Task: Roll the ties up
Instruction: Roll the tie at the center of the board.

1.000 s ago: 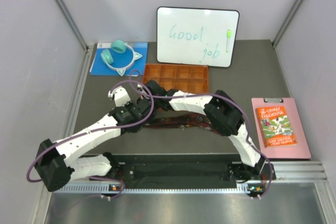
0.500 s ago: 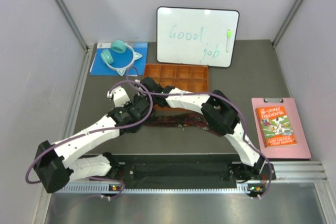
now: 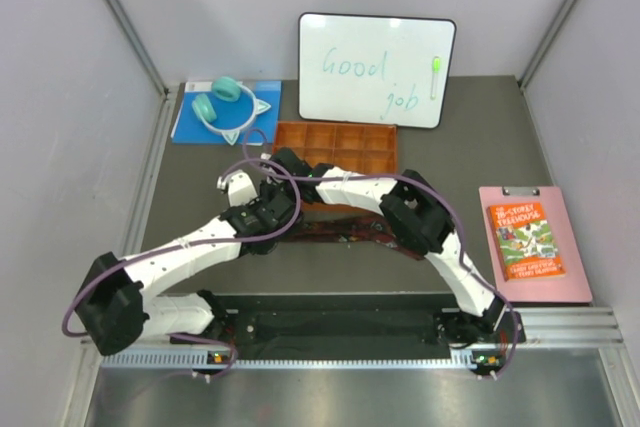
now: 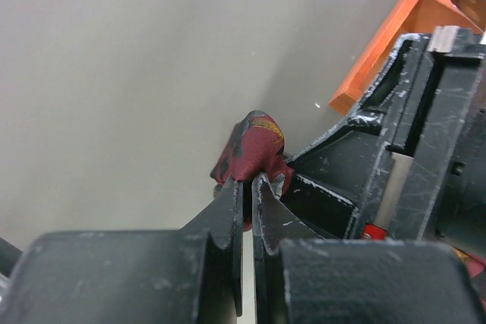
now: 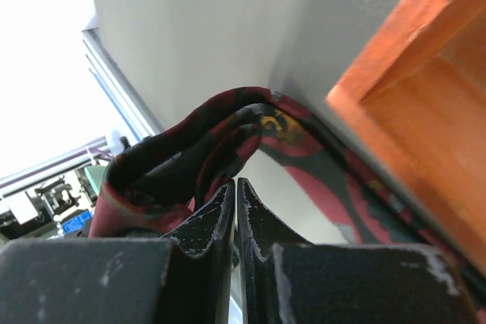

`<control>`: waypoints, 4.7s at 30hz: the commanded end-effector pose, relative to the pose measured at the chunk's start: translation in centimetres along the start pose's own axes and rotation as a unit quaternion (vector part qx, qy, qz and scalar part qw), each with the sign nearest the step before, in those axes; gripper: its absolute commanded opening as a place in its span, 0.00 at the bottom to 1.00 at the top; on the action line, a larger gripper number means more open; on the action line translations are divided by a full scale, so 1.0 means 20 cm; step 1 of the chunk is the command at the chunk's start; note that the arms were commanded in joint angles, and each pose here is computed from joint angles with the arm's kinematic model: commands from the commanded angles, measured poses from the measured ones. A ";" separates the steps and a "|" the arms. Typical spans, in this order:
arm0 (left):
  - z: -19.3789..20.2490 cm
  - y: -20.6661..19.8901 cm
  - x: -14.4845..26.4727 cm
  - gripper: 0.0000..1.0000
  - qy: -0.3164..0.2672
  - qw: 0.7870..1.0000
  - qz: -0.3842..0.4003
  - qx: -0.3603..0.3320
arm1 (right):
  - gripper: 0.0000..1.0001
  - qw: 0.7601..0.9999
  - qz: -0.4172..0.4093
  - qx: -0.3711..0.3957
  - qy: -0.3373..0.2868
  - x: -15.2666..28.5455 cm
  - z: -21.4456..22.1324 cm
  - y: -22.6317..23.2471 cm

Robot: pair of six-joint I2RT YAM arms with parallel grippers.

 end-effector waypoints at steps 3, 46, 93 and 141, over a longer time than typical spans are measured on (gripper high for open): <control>0.05 -0.06 -0.02 0.00 0.011 1.000 0.013 0.009 | 0.04 1.000 -0.005 0.018 -0.010 -0.02 -0.05 0.00; 0.28 -0.15 -0.03 0.11 0.025 0.995 0.037 -0.091 | 0.05 0.981 0.171 0.049 -0.079 0.77 -0.03 -0.22; 0.25 0.18 0.17 0.00 0.133 0.981 0.071 0.122 | 0.06 0.966 0.163 0.192 -0.056 0.61 -0.17 0.20; 0.38 0.21 -0.26 0.00 0.162 0.967 -0.021 0.196 | 0.05 0.963 0.077 0.258 0.023 -0.01 -0.13 0.05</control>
Point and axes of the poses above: each gripper's point midway between its finger pads, its own x axis back along the fingers, its own y axis along the line the jaws close on, z = x × y, the point moved 7 cm from there along x, back along the fingers, and after that the axes turned 2 degrees about x, right-handed, at the moved point
